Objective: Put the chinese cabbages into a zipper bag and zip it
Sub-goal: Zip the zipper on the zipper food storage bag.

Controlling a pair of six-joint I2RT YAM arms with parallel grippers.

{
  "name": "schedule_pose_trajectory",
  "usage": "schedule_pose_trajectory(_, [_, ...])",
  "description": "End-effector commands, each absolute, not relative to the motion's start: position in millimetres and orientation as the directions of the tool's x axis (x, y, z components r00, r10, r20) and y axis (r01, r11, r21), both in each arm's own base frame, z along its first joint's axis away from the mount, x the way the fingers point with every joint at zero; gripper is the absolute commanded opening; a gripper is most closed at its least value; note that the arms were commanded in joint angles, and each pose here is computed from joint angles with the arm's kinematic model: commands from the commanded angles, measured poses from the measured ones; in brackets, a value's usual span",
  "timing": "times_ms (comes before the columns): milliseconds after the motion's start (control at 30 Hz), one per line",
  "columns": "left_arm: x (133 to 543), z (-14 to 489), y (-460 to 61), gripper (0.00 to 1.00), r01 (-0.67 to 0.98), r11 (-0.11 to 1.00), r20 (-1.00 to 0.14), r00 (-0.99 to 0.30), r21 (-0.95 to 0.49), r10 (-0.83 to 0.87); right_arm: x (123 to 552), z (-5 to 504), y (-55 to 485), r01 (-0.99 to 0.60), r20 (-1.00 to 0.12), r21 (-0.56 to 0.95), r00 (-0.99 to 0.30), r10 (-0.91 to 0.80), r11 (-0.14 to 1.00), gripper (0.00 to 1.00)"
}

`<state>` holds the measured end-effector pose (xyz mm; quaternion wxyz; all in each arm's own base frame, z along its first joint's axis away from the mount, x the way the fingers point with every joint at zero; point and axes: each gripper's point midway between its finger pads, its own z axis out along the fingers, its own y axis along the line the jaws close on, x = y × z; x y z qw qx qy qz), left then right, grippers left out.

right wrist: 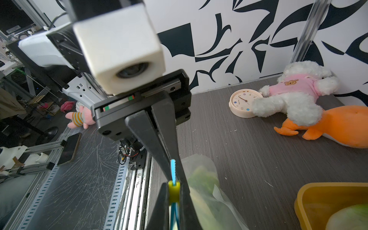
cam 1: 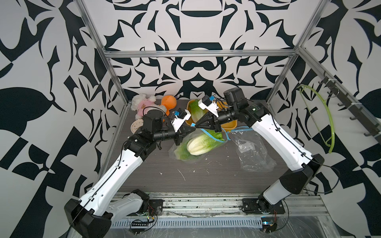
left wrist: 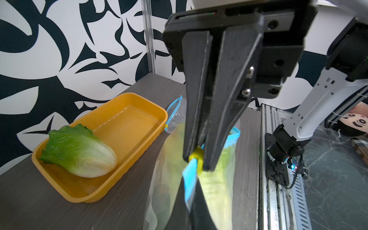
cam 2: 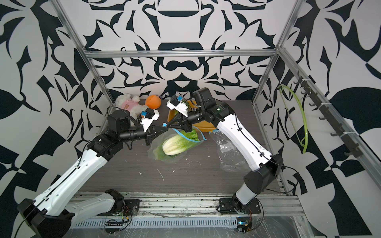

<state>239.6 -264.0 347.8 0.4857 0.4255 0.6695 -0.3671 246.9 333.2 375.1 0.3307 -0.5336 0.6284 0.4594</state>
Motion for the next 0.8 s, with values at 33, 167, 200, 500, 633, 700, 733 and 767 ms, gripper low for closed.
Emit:
schedule_pose_trajectory(33, [247,374,-255,0.0,0.895,0.444,-0.982,-0.123,-0.048,0.141,242,391,324,-0.98,-0.922,0.195,-0.196,-0.334,0.039,0.0])
schedule_pose_trajectory(167, [249,375,-249,0.0,0.877,0.478,-0.984,-0.129,-0.054,0.126,243,388,323,-0.975,-0.919,0.213,-0.221,-0.328,0.062,0.0])
schedule_pose_trajectory(200, [249,375,-248,0.0,0.875,0.481,-0.983,-0.131,-0.055,0.126,244,387,323,-0.974,-0.917,0.216,-0.227,-0.329,0.071,0.0])
schedule_pose_trajectory(500, [238,379,-244,0.0,0.885,0.462,-0.986,-0.12,-0.054,0.115,257,383,317,-0.964,-0.911,0.206,-0.252,-0.327,0.17,0.0])
schedule_pose_trajectory(633, [239,382,-237,0.0,0.866,0.497,-0.988,-0.119,-0.053,0.103,261,380,314,-0.958,-0.906,0.21,-0.265,-0.329,0.193,0.0])
schedule_pose_trajectory(700, [239,384,-235,0.0,0.861,0.505,-0.988,-0.122,-0.059,0.093,261,379,312,-0.956,-0.905,0.212,-0.27,-0.328,0.203,0.0])
schedule_pose_trajectory(733, [239,384,-234,0.0,0.856,0.513,-0.988,-0.126,-0.062,0.092,262,378,311,-0.955,-0.904,0.214,-0.274,-0.328,0.208,0.0])
schedule_pose_trajectory(767, [240,384,-232,0.0,0.85,0.523,-0.987,-0.131,-0.063,0.093,262,378,311,-0.953,-0.903,0.216,-0.278,-0.327,0.211,0.0])
